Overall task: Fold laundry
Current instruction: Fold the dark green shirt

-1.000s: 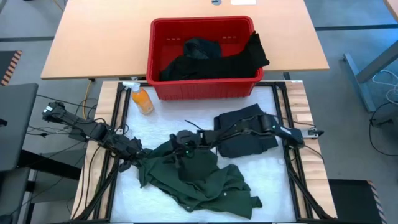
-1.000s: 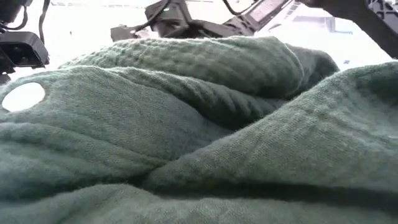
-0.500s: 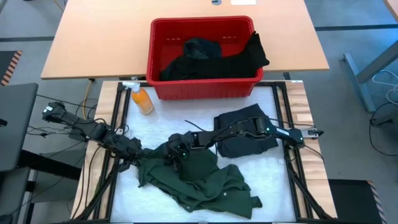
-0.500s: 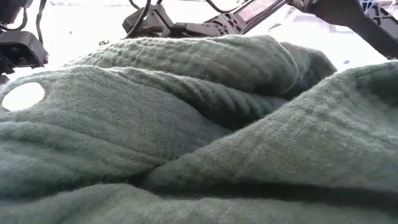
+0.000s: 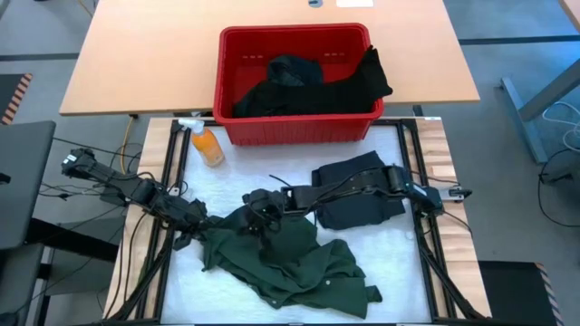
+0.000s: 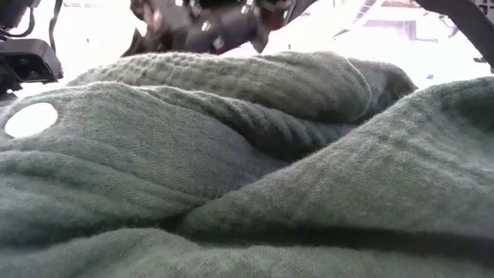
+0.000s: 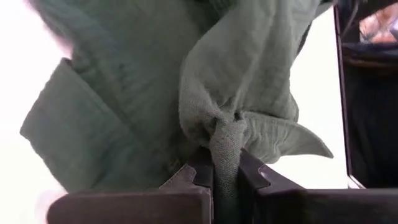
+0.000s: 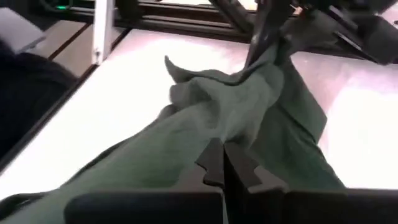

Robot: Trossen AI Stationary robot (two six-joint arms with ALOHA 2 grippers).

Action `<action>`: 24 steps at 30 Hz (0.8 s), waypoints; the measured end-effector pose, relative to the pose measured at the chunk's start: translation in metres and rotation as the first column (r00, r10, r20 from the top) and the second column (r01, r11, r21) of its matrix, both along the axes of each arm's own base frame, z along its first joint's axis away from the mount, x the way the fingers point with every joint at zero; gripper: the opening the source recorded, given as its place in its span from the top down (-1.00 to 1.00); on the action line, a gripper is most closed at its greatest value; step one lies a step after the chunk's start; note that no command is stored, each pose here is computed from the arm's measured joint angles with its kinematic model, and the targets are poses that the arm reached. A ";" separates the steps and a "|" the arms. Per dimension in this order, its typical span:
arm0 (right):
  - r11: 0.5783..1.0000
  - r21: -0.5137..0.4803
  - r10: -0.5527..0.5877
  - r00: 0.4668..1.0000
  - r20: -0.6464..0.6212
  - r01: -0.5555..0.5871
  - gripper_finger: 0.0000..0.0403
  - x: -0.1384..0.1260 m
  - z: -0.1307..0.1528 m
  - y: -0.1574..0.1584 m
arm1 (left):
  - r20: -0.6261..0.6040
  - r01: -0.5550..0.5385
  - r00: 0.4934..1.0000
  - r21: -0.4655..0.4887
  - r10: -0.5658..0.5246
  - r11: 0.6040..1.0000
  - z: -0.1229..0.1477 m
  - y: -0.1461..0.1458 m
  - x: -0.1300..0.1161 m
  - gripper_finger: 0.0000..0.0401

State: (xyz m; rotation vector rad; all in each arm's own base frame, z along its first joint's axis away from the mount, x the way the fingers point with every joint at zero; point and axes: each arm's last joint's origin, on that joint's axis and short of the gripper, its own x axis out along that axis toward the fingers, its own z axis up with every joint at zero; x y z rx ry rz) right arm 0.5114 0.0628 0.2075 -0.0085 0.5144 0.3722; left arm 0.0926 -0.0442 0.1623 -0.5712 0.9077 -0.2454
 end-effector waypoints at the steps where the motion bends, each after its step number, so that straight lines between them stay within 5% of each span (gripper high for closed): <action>1: 1.000 -0.002 0.004 1.000 -0.010 -0.004 0.93 -0.003 0.005 0.002 | 0.019 0.004 1.000 -0.004 -0.004 1.000 0.001 0.000 0.001 0.89; 14: 0.999 -0.042 0.013 0.997 -0.073 -0.016 0.93 -0.014 0.009 0.027 | 0.199 0.075 0.976 0.058 -0.085 0.996 0.052 -0.001 0.003 0.13; 24: 0.999 -0.051 -0.012 0.998 -0.058 0.009 0.93 -0.012 0.009 0.023 | 0.292 0.021 0.953 0.213 -0.084 0.977 0.071 0.001 0.008 -0.03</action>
